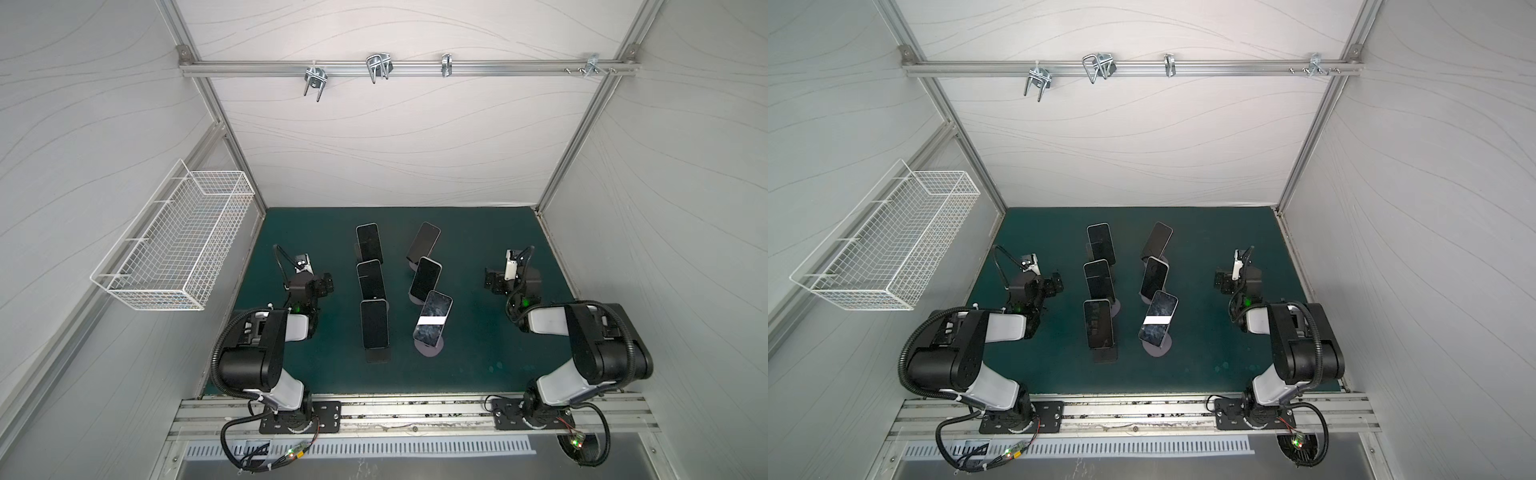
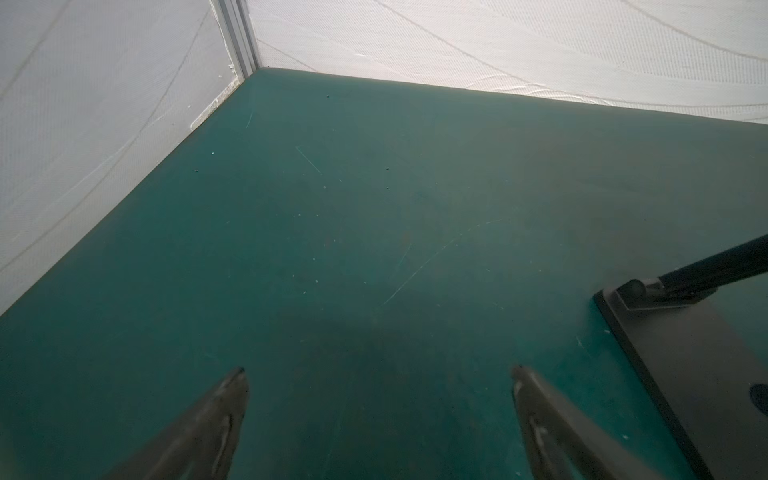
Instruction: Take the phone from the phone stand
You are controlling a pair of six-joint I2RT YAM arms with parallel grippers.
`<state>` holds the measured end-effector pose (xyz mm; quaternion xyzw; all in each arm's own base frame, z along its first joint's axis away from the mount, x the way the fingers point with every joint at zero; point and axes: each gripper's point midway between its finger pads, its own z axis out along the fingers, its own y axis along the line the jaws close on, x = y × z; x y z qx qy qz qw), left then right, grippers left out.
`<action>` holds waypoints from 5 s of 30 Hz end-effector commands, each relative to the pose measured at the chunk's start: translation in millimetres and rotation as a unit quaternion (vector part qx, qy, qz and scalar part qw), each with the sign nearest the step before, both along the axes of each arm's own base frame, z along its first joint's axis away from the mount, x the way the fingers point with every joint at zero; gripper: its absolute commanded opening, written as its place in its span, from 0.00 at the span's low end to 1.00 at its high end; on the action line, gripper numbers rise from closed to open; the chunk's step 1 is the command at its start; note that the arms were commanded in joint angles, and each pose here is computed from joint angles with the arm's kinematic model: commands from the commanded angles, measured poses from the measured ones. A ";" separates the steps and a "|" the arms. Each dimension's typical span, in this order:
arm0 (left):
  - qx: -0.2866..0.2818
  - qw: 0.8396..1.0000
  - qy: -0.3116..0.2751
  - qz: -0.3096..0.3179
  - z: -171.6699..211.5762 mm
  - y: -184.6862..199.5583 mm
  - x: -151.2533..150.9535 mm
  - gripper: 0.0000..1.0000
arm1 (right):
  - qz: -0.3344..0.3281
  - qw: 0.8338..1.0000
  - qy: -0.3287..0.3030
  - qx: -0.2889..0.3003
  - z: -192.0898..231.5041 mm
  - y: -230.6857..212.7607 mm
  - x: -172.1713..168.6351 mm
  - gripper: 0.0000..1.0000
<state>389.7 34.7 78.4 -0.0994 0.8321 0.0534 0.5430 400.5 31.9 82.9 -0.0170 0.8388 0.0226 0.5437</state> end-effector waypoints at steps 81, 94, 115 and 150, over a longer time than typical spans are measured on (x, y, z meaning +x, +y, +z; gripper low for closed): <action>0.002 0.992 -0.116 -0.056 283.2 -33.2 -90.8 0.92 | -0.013 0.990 0.134 0.045 216.8 34.0 -113.1 0.99; -0.026 0.984 -0.105 -0.141 314.6 -61.5 -135.3 0.87 | 0.078 0.975 0.198 0.056 233.1 75.2 -177.2 0.98; -0.046 0.976 0.004 -0.211 288.4 -93.3 -163.6 0.78 | 0.176 0.962 0.204 0.038 269.0 148.3 -190.2 0.86; -0.109 0.972 0.166 -0.129 259.9 -124.6 -174.1 0.87 | 0.273 0.931 0.218 0.102 252.2 206.0 -213.4 0.80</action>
